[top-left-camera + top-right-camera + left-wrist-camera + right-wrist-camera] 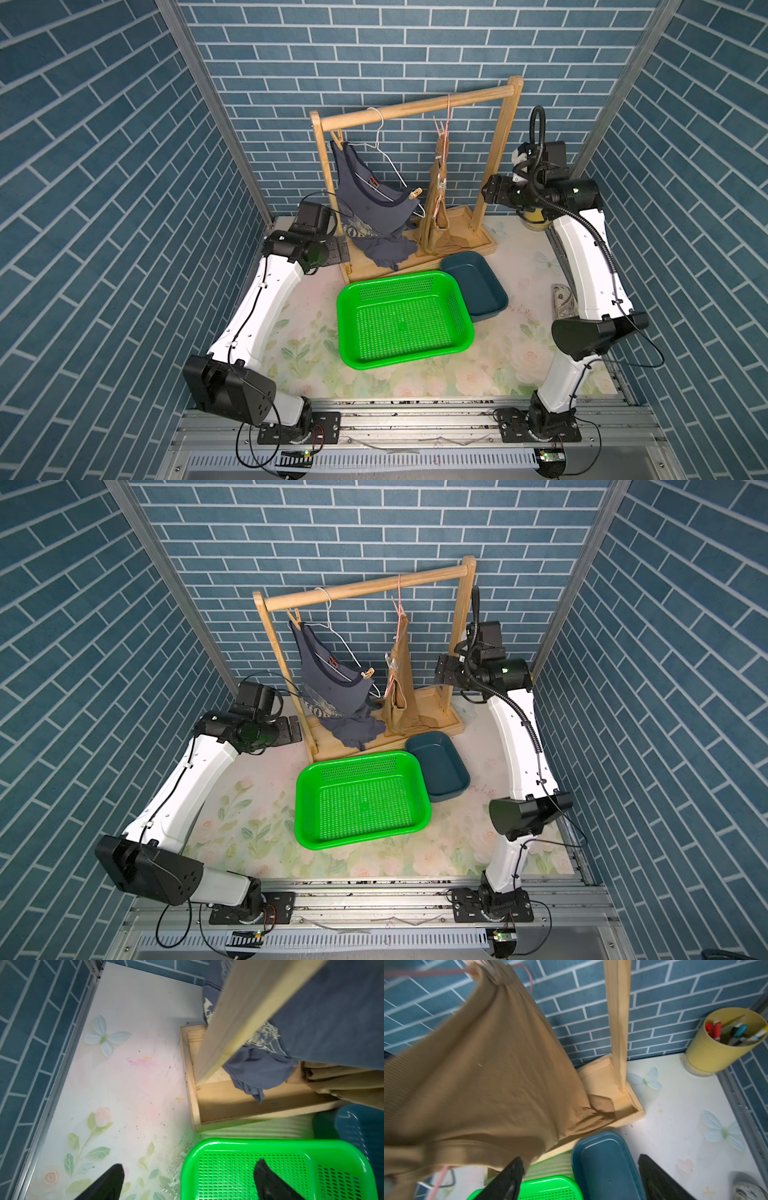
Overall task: Remove the clothespins securing tank tops to the hanger
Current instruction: Pick up the hanger from the clothesline.
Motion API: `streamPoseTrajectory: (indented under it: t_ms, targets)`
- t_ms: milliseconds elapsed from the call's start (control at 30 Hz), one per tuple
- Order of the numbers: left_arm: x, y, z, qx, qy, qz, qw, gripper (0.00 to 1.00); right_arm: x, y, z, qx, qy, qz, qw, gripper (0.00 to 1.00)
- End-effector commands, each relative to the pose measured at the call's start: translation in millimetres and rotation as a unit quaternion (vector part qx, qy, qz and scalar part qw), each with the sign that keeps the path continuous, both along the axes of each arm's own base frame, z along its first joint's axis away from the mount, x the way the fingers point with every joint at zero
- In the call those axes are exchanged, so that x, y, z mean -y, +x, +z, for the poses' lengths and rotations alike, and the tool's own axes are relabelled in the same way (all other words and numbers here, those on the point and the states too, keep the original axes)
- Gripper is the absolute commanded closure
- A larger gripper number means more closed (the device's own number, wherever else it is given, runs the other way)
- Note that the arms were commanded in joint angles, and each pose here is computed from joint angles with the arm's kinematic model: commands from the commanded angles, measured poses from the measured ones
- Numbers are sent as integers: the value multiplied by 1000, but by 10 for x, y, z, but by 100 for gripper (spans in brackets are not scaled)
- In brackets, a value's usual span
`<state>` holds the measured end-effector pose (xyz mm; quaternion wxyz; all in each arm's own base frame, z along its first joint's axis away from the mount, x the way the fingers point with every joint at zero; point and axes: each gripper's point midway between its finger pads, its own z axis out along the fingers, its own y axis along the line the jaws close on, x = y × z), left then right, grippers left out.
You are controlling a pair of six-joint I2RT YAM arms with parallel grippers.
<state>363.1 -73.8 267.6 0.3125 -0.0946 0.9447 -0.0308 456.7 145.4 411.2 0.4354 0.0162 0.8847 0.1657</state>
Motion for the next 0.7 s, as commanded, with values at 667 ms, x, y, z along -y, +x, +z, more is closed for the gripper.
streamPoseTrajectory:
  t_ms: [667]
  targets:
    - [1269,-108,-8,-37,2,-160,986,1,-1134,328,481,75,184,90,976,15]
